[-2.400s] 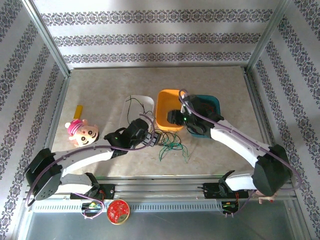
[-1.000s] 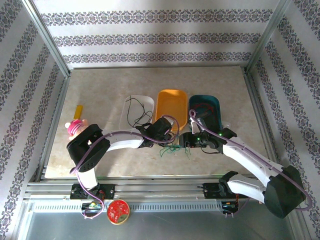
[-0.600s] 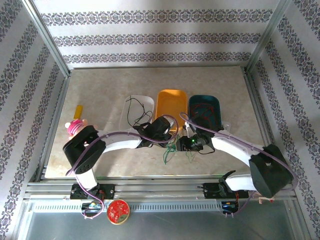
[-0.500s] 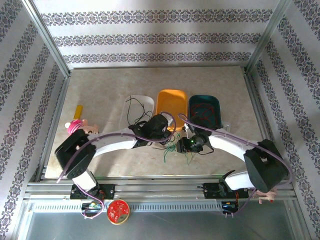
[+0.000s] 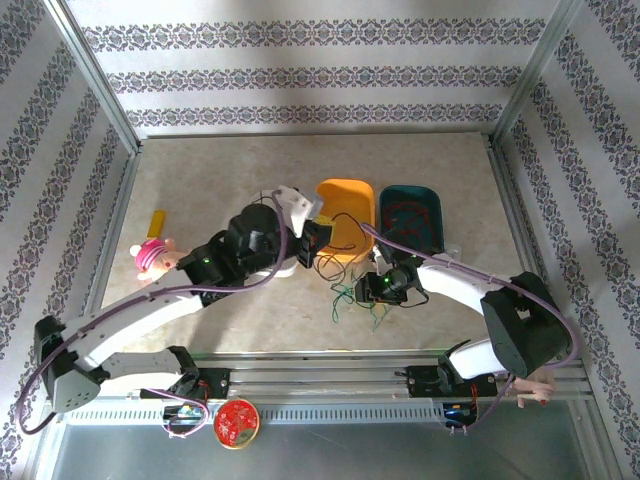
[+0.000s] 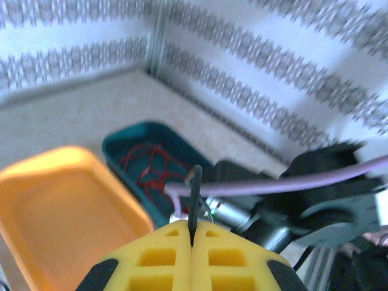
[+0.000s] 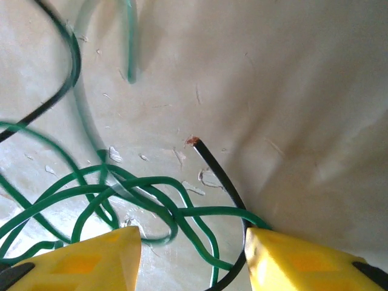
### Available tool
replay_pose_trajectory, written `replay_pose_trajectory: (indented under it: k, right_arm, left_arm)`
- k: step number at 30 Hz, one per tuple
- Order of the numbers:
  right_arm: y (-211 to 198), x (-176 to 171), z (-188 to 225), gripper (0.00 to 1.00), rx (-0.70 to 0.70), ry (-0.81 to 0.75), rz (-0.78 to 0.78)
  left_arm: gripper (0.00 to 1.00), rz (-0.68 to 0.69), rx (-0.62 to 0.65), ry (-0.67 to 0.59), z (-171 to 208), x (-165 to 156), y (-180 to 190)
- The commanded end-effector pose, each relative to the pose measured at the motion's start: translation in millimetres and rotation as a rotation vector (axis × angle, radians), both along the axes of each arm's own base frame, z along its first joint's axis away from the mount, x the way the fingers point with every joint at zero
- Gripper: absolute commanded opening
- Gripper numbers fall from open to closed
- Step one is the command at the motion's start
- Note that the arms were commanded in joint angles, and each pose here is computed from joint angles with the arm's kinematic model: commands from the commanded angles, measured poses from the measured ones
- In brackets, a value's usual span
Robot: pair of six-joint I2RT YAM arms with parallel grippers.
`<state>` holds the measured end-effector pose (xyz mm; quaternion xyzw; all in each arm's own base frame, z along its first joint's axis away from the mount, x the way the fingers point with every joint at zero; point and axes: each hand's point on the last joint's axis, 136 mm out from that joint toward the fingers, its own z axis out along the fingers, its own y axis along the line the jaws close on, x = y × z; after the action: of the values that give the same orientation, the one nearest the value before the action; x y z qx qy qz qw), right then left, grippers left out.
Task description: Untangle the cables
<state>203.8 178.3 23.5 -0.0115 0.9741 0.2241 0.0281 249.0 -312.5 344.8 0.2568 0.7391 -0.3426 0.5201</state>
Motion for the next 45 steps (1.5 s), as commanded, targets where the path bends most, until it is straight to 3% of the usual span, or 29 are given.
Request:
replay_pose_trajectory:
  k: [1,7,11,14,17,21,25,33,34,37,38,41,45]
  right_arm:
    - [-10.5,-2.4,-11.6,0.50,-0.026,0.030,-0.043]
    - [-15.6,-2.5,-12.8,0.50,-0.016,0.035,-0.070]
    - [-16.2,1.3,-4.5,0.50,0.000,-0.006,-0.073]
    - [-19.2,9.0,11.2,0.50,0.000,-0.085,-0.084]
    - [-23.7,19.0,34.2,0.51,0.003,-0.196,-0.101]
    - [-40.2,33.8,70.1,0.52,-0.026,-0.369,-0.172]
    - [-54.0,40.7,104.4,0.54,-0.008,-0.514,-0.260]
    - [-56.8,39.6,142.2,0.54,0.036,-0.611,-0.270]
    - [-54.9,39.4,143.0,0.55,0.040,-0.608,-0.259]
    - [-45.5,37.5,139.7,0.55,0.061,-0.579,-0.213]
    - [-42.1,36.5,136.7,0.55,0.064,-0.565,-0.197]
    - [-38.3,35.5,128.9,0.54,0.055,-0.540,-0.184]
    - [-40.0,37.5,118.6,0.55,0.038,-0.517,-0.202]
  left_arm:
    - [0.00,-0.028,-0.066,-0.137,60.4,-18.4,13.1]
    - [0.00,0.048,-0.110,-0.296,111.2,-20.7,37.8]
    - [0.00,0.140,-0.074,-0.313,105.6,-5.4,46.2]
    - [0.00,0.329,-0.020,-0.262,88.0,25.5,68.8]
    - [0.00,0.456,-0.007,-0.142,60.0,54.9,94.4]
    - [0.00,0.520,-0.040,0.028,8.7,84.7,120.6]
    - [0.00,0.544,0.007,0.180,-53.9,104.8,131.0]
    - [0.00,0.677,0.155,0.452,-178.2,122.2,156.6]
    - [0.08,0.696,0.172,0.470,-188.0,122.6,159.3]
    - [0.62,0.746,0.191,0.477,-199.3,123.5,167.2]
    - [0.71,0.756,0.186,0.461,-195.8,123.8,169.0]
    - [0.83,0.725,0.174,0.400,-178.0,121.5,164.3]
    - [0.86,0.560,0.243,0.299,-154.8,103.6,131.2]
